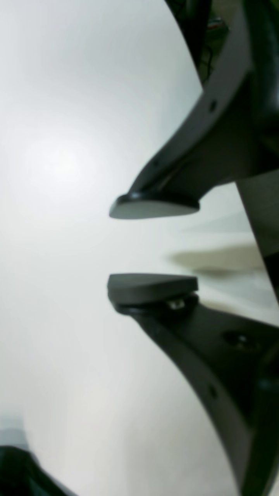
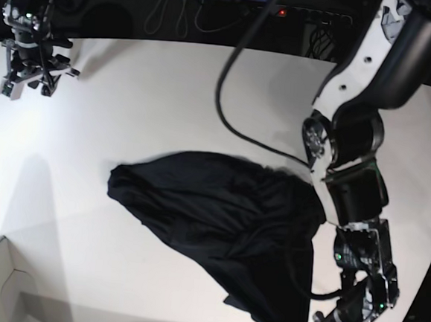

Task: Layout the t-shirt on the table in an organized manner, then fold the t-shirt properly
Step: 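Pull the grasped shirt fabric away from the right gripper with left gripper, then regrasp the shirt fabric with the left gripper and lift it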

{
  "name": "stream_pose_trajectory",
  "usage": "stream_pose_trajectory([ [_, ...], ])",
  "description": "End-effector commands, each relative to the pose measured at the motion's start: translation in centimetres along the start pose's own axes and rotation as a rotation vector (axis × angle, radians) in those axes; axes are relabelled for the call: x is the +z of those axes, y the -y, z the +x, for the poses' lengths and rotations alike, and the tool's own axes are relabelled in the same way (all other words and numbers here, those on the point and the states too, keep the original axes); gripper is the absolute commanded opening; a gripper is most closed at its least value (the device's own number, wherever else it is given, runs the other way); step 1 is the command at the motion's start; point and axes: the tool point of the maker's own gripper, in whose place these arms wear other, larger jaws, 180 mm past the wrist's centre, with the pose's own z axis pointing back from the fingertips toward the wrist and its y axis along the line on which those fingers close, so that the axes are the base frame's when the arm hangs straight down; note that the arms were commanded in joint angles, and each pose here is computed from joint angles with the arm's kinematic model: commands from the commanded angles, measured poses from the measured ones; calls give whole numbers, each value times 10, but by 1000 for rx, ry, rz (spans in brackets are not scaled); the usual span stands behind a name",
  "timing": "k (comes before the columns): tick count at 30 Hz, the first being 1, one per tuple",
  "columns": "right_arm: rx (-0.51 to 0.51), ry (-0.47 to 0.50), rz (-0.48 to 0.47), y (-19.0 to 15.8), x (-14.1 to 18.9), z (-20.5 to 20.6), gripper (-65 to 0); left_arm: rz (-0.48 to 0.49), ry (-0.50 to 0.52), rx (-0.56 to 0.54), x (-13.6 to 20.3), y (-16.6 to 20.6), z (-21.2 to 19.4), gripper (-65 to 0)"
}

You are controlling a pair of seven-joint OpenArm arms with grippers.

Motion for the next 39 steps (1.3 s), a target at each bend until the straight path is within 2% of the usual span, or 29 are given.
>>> stream_pose_trajectory([
  [1, 6, 45, 5, 0, 2, 13, -414, -35, 60, -5, -1, 15, 23, -646],
  [7, -14, 47, 13, -6, 2, 12, -414, 56, 41, 7, -1, -36, 17, -644],
  [9, -13, 46, 13, -5, 3, 11, -413, 89, 48, 8, 0, -53, 17, -623],
  [11, -12, 43, 12, -5, 3, 10, -412, 141, 49, 28, 2, -75, 17, -544],
  [14, -12, 41, 11, -5, 3, 9, -410, 229, 51, 60, 12, -105, 19, -367],
  [16, -11, 40, 11, -4, 3, 9, -410, 253, 35, 54, 18, -119, 11, -252],
  [19, -12, 38, 11, -4, 3, 8, -410, 268, 36, 25, 31, -128, 1, -162],
  [21, -14, 38, 12, -5, 3, 8, -410, 281, -6, -3, 46, -135, -18, -165],
  [25, -14, 38, 12, -4, 3, 8, -410, 274, -124, -150, 63, -129, -79, -165],
  [28, -12, 38, 11, -4, 3, 8, -410, 239, -164, -269, 69, -120, -120, -165],
  [33, -14, 41, 11, -5, 2, 9, -410, 251, -157, -471, 69, -118, -130, -165],
  [39, -14, 41, 11, -5, 2, 9, -410, 267, -201, -496, 67, -123, -146, -179],
])
